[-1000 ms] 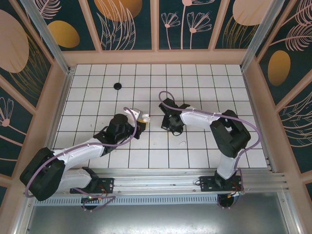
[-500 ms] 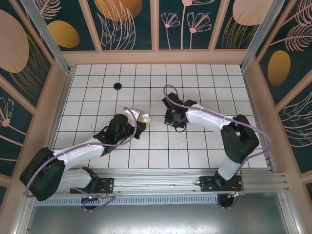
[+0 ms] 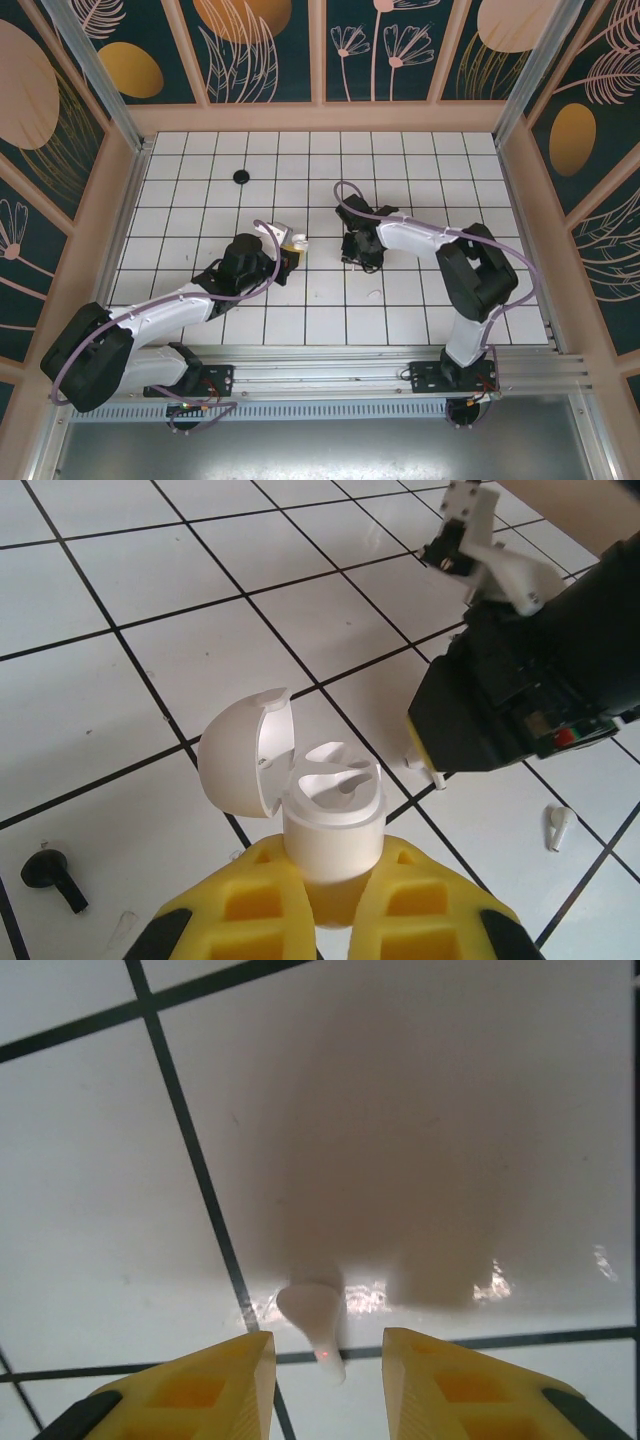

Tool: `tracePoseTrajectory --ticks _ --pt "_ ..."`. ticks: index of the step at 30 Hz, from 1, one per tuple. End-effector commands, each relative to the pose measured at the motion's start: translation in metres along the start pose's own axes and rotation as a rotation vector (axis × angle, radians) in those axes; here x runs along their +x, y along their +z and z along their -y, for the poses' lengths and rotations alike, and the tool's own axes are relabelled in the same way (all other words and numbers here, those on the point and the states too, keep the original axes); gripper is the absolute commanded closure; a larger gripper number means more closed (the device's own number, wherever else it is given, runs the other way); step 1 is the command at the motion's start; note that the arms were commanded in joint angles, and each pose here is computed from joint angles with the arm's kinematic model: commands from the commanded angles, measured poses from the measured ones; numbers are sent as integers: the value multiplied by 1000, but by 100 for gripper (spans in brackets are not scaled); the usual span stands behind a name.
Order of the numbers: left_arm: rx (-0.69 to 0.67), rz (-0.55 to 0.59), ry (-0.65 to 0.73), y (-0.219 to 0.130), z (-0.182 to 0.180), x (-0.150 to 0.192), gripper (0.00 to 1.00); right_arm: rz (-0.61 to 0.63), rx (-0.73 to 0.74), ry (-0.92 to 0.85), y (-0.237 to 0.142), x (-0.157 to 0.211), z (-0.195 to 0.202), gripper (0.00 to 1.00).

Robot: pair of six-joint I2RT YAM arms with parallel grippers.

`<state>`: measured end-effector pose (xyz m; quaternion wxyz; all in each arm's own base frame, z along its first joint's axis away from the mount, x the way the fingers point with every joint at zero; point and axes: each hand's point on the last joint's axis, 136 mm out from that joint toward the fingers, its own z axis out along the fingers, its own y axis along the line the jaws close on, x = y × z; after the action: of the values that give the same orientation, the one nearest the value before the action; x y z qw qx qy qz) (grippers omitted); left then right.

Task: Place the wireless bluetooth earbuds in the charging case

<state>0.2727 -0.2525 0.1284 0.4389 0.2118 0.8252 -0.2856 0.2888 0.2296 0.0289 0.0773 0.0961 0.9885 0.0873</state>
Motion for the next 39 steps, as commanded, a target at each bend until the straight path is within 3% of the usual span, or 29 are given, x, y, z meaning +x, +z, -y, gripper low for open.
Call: tracePoseTrajectory --ticks 1,16,25,31,39 --pt "19 36 21 -3 6 -11 100 -7 23 -27 2 -5 1 66" --pt "7 26 25 -1 4 -10 100 -46 42 -53 15 -3 0 72" --pt "7 28 29 -2 4 -10 100 -33 43 -54 8 -3 1 82" --pt "62 70 51 -7 14 -15 100 72 14 -53 -24 -21 -6 85" --pt "221 126 92 -11 43 -30 100 343 -101 -100 -110 -47 -24 88"
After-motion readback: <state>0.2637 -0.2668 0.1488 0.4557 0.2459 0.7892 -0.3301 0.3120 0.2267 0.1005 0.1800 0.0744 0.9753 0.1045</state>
